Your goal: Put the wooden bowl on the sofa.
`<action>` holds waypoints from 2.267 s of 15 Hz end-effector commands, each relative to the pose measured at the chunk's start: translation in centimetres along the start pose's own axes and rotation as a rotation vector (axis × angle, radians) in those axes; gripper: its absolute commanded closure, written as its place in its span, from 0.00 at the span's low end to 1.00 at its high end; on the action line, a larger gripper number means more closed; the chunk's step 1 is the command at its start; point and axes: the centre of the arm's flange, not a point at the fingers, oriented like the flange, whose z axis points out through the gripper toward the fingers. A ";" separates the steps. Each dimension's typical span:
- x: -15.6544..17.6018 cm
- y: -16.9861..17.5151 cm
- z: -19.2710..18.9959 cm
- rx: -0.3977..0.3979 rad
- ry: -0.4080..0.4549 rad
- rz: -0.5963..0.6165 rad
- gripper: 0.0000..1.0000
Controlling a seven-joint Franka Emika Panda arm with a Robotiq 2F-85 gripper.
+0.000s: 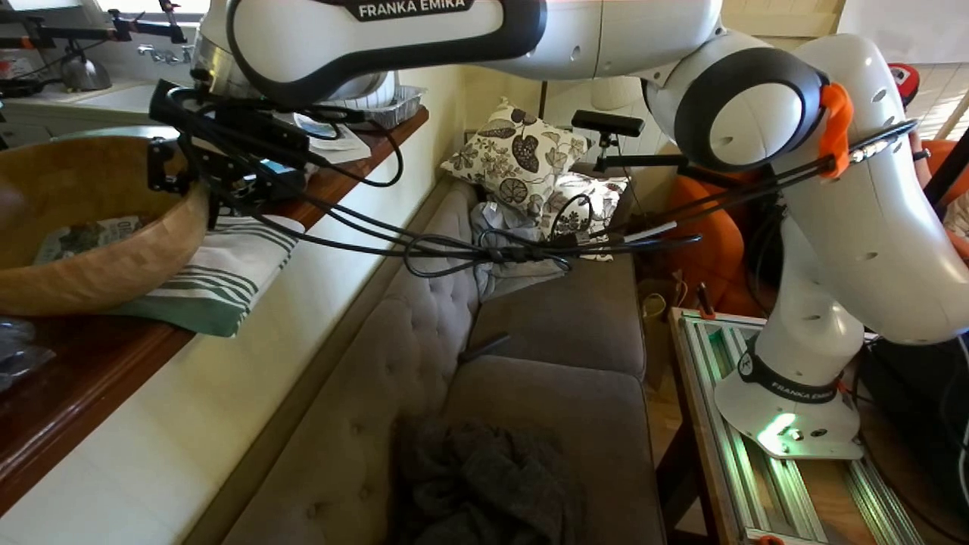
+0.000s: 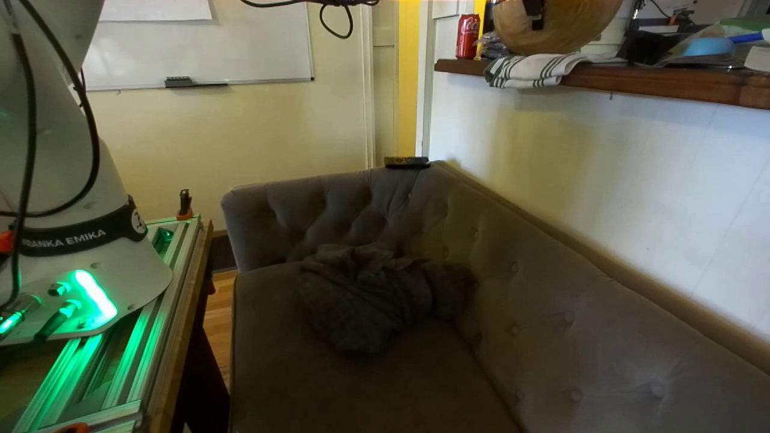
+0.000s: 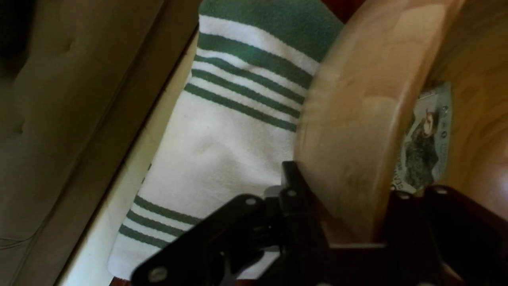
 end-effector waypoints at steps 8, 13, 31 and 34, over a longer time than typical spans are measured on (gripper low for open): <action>1.1 -2.4 -8.5 0.137 0.059 0.037 0.96; 0.2 2.1 -15.0 0.184 0.004 -0.064 0.96; 1.6 14.2 -25.3 0.186 -0.167 -0.321 0.84; 1.5 14.5 -25.2 0.185 -0.169 -0.317 0.84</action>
